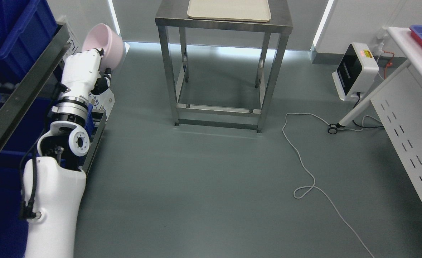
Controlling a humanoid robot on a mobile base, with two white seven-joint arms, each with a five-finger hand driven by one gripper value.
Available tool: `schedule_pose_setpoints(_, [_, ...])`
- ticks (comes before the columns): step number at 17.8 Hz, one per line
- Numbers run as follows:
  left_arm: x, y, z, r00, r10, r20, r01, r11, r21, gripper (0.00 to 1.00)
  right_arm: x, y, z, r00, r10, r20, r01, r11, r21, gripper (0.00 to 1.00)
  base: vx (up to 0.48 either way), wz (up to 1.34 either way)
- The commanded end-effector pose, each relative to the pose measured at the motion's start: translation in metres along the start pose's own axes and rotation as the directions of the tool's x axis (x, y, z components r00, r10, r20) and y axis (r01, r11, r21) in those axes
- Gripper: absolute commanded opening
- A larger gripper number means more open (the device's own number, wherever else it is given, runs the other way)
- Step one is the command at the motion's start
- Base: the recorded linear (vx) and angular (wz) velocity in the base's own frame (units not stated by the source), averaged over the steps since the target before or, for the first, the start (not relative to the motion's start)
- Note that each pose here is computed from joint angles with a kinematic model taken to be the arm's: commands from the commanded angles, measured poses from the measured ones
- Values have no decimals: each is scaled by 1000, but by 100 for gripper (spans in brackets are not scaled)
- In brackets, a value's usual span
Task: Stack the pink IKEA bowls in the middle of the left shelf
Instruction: 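Turn toward the blue bin shelf carrying the stacked bowls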
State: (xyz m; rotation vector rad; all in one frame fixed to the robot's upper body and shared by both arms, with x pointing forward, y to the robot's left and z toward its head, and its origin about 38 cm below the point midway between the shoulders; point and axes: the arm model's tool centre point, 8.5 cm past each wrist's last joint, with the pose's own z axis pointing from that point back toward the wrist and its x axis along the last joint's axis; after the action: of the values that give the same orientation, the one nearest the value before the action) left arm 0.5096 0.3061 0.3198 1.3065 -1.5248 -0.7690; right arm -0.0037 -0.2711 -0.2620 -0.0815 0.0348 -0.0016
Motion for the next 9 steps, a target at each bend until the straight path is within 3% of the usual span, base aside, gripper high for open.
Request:
schedule_pose_setpoints(1, [-103, 75, 3, 971, -155, -183, 171, 982, 77, 0, 11, -11, 0, 999, -11, 32, 11, 1000, -17, 100, -433, 89])
schedule_pose_setpoints(6, [-107, 110, -3, 967, -120, -225, 144, 986, 90, 0, 11, -11, 0, 999, -11, 32, 11, 1000, -17, 100, -328, 234])
schedule_pose_setpoints(9, [-117, 124, -3, 956, -155, -250, 185, 978, 98, 0, 11, -11, 0, 999, -11, 32, 11, 1000, -17, 100, -169, 577])
